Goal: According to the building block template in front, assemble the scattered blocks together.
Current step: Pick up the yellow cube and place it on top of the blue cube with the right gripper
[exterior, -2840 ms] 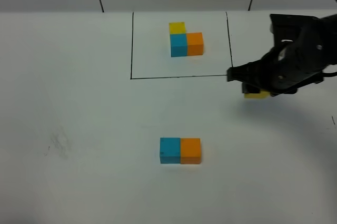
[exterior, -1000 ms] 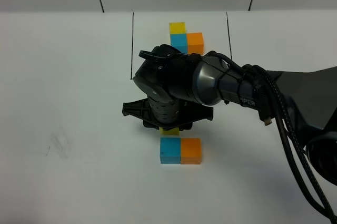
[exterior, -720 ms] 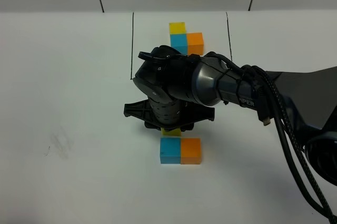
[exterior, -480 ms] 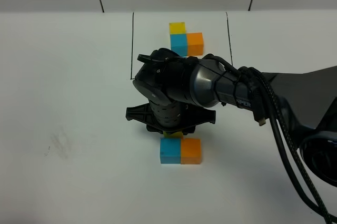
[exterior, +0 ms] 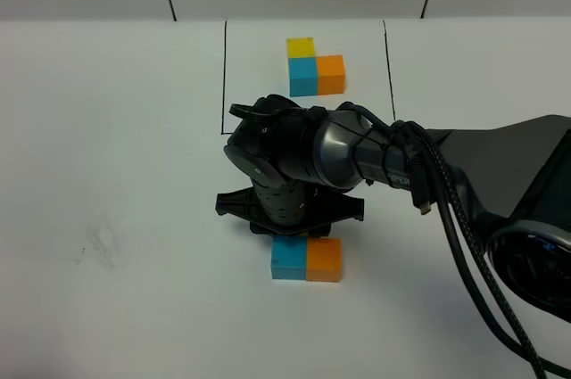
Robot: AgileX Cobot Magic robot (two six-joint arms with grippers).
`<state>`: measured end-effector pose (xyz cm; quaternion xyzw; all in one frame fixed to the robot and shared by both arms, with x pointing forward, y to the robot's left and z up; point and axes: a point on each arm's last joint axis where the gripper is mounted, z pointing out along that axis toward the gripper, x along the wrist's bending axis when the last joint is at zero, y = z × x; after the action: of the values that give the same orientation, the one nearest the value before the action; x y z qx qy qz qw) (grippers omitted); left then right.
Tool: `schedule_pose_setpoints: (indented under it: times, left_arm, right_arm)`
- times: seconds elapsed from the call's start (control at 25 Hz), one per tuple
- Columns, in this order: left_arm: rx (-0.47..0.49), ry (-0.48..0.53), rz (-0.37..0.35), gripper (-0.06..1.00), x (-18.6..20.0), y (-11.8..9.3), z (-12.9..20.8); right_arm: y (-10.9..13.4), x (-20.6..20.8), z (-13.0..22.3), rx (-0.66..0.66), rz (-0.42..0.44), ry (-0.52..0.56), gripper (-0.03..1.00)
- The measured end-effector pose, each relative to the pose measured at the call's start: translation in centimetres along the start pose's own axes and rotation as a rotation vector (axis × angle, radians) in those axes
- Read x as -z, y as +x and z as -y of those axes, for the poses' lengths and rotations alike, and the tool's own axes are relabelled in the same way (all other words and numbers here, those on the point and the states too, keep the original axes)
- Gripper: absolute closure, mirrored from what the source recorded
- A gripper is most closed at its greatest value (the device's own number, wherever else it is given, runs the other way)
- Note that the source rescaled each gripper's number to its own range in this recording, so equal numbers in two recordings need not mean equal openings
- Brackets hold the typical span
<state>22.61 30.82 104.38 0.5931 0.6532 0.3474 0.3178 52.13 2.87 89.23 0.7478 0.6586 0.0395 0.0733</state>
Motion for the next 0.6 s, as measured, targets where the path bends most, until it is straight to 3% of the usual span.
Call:
schedule_pose_setpoints:
  times: [0.6]
  left_arm:
    - [0.000, 0.000, 0.000, 0.35, 0.00, 0.00, 0.00]
  right_arm:
    - [0.44, 0.20, -0.22, 0.027, -0.013, 0.000, 0.76]
